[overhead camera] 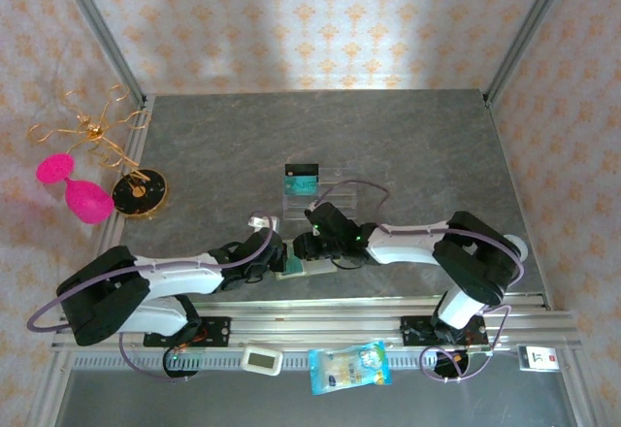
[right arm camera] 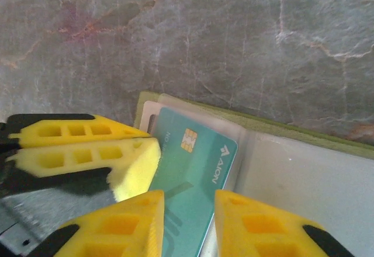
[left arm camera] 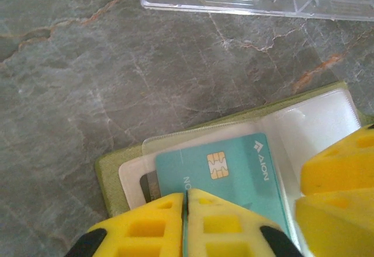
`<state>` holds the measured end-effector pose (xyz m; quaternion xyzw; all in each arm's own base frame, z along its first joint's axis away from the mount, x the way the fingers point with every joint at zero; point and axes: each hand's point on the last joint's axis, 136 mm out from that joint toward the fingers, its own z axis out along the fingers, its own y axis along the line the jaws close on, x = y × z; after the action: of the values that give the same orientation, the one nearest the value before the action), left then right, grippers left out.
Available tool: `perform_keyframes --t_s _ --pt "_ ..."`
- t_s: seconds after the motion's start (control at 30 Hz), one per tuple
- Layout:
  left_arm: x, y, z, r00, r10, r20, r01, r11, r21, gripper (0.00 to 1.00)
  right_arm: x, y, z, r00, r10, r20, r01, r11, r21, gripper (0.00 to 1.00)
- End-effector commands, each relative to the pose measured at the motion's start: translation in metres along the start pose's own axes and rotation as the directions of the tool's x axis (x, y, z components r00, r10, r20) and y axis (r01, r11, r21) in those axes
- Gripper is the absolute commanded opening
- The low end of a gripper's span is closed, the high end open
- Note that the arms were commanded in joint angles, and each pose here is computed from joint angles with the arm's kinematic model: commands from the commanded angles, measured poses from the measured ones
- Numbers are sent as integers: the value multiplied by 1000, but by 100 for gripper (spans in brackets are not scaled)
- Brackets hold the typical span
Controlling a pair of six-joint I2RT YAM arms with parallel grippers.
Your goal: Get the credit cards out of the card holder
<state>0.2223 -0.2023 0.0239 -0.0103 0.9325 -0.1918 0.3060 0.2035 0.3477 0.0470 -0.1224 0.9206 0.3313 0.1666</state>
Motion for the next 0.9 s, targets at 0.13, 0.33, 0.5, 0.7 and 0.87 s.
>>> perform_keyframes --t_s 0.13,0.33,0.5,0.7,0.87 --pt "-6 27 -26 996 -45 80 49 997 -53 32 -5 10 4 1000 -7 -14 6 1000 -24 29" --pt "1 25 -20 998 -40 50 42 998 -40 24 -3 10 8 1000 -9 -28 9 1000 -17 29" --pt "0 11 -10 999 -24 31 24 1000 -3 21 0 -1 11 999 4 -35 -3 999 35 27" --pt "5 16 -3 1000 10 -2 -10 999 -45 22 2 -11 9 1000 4 -25 -2 997 82 26" --pt "13 23 2 999 29 -37 -32 996 -85 30 -4 -16 2 1000 -11 6 10 993 119 25"
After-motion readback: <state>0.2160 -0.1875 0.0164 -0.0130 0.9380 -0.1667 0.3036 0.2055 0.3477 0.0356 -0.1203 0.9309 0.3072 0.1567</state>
